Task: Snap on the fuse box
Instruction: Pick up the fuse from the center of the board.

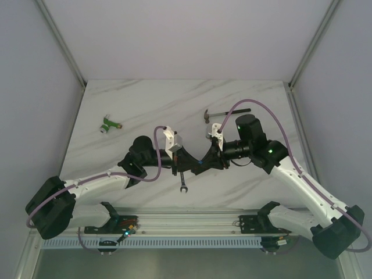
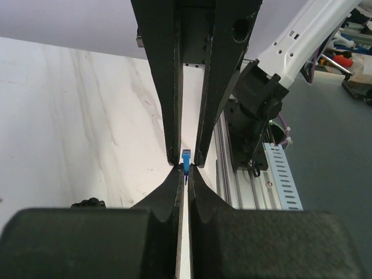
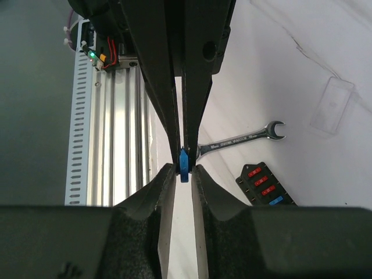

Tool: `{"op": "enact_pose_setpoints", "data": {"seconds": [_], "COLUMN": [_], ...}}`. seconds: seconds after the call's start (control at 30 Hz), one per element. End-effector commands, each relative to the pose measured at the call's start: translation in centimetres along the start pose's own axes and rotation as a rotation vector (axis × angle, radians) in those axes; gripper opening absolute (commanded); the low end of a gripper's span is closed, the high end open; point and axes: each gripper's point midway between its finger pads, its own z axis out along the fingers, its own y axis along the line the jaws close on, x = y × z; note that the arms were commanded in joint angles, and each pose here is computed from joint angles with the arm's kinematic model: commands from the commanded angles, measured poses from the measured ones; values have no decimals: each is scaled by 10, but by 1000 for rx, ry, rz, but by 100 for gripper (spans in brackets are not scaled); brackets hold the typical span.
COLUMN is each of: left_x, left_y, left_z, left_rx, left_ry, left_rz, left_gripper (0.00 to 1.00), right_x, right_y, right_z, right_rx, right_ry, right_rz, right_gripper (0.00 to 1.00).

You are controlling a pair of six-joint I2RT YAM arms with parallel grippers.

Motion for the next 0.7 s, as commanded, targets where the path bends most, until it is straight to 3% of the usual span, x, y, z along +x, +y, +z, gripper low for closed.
{"op": "enact_pose_setpoints", "data": {"seconds": [0.0, 0.13, 0.4, 0.53, 0.67], "left_x": [-15, -13, -11, -8, 2], "left_y": [-6, -6, -2, 6, 22], "left_z": [6, 7, 7, 7, 5], "left_rx": [52, 55, 33, -8, -94], "left_ry": [-32, -27, -27, -30, -24], "left_rz": [51, 49, 49, 47, 34], "left_gripper": [0, 0, 4, 17, 44], "right_x": [-19, -20, -16, -10, -1], "right_y": [4, 4, -1, -4, -20], "right_z": [-4, -5, -4, -2, -3], "right_rx": [-33, -39, -34, -23, 68], "right_ry": [-41, -48, -34, -11, 33], "right_rz": [-47, -49, -12, 16, 64], "right_gripper": [23, 19, 0, 0, 0]}}
